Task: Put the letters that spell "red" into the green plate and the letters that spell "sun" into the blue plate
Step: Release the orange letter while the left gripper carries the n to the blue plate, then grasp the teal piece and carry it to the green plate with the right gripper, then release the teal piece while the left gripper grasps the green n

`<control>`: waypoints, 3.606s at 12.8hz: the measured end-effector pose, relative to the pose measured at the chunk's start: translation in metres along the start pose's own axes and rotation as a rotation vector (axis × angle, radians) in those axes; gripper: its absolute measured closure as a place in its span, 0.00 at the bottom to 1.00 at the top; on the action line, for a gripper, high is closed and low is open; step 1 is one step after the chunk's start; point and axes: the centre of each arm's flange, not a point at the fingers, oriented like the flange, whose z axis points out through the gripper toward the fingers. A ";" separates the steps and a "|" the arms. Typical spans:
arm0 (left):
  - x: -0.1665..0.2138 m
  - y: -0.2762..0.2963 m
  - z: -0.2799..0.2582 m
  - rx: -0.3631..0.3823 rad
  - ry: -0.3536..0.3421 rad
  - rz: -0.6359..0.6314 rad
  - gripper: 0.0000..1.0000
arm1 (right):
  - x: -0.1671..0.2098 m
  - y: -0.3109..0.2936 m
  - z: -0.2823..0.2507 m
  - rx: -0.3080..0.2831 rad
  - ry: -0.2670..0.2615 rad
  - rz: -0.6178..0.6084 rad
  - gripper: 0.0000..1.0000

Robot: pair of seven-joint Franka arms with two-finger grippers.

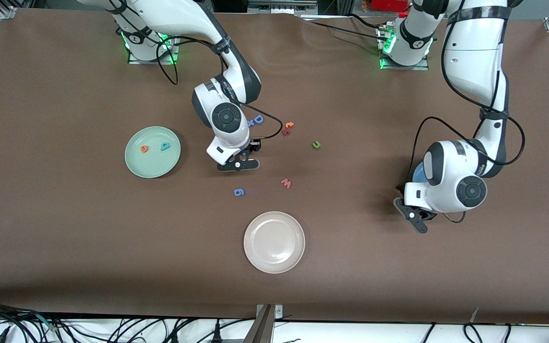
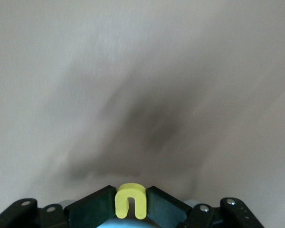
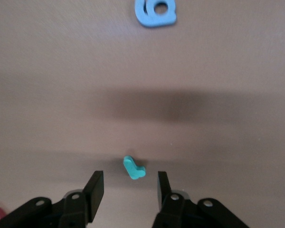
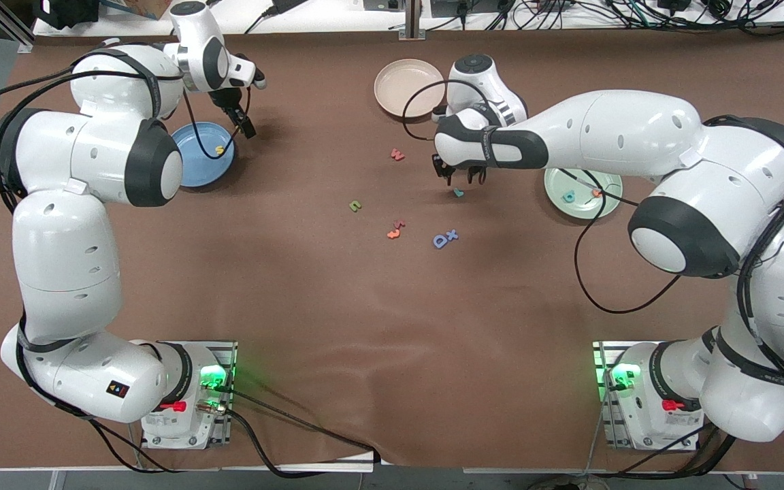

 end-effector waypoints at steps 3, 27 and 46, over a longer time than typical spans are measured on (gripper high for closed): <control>-0.026 -0.019 0.000 0.003 -0.021 0.035 0.66 | -0.003 -0.001 0.008 0.000 0.009 -0.003 0.46; 0.056 0.105 -0.027 -0.126 -0.011 -0.272 0.21 | 0.009 0.046 -0.011 -0.006 0.082 -0.020 0.82; 0.032 0.251 -0.056 -0.133 0.111 -0.555 0.00 | 0.022 0.301 0.014 -0.139 -0.148 -0.105 0.82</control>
